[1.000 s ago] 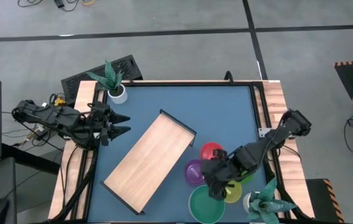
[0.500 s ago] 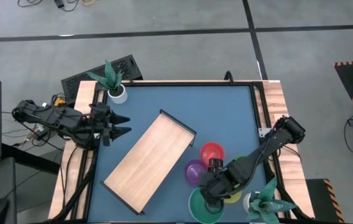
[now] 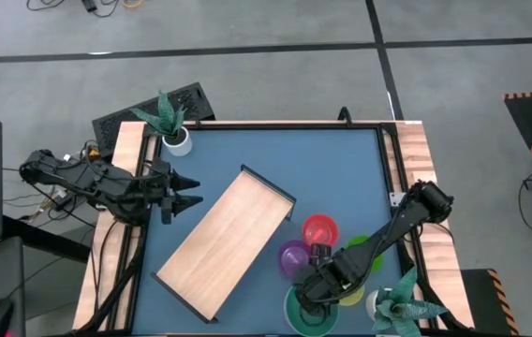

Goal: Place and stack bowls onto a shelf
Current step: Put the green bowl on the shelf

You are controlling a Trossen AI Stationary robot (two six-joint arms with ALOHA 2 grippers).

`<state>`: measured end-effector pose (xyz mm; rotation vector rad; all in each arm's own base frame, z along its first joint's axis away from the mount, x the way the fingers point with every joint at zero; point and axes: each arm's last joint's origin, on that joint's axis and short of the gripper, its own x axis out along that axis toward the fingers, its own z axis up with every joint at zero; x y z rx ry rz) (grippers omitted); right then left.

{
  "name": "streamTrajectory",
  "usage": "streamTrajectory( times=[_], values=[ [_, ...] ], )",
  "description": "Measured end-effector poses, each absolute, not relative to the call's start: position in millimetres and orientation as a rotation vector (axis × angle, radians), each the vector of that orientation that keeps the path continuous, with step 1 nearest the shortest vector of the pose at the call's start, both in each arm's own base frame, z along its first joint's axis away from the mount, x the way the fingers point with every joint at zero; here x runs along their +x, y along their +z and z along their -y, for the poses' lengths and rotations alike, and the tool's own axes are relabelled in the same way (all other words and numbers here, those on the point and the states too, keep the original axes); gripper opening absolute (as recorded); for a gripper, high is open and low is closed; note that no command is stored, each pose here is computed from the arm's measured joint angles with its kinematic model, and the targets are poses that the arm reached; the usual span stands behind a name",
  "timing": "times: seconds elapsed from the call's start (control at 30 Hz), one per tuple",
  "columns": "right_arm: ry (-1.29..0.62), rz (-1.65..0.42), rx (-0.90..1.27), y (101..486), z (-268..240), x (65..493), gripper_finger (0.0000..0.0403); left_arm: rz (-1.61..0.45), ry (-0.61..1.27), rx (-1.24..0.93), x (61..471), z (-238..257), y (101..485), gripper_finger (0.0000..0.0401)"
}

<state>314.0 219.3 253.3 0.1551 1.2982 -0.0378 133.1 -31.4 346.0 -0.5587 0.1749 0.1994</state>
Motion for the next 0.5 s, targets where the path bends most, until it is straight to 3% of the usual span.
streamTrajectory(
  times=[0.3,0.5],
  values=[
    [-0.04,-1.302,0.169,254.7,-215.2,315.9,0.0031,-0.174,0.198,-0.559,133.0,31.4,346.1,0.0286],
    [-0.024,-1.303,0.193,259.7,-213.4,316.4,0.0031,-0.175,0.198,-0.559,133.0,31.4,346.0,0.0286]
  ],
)
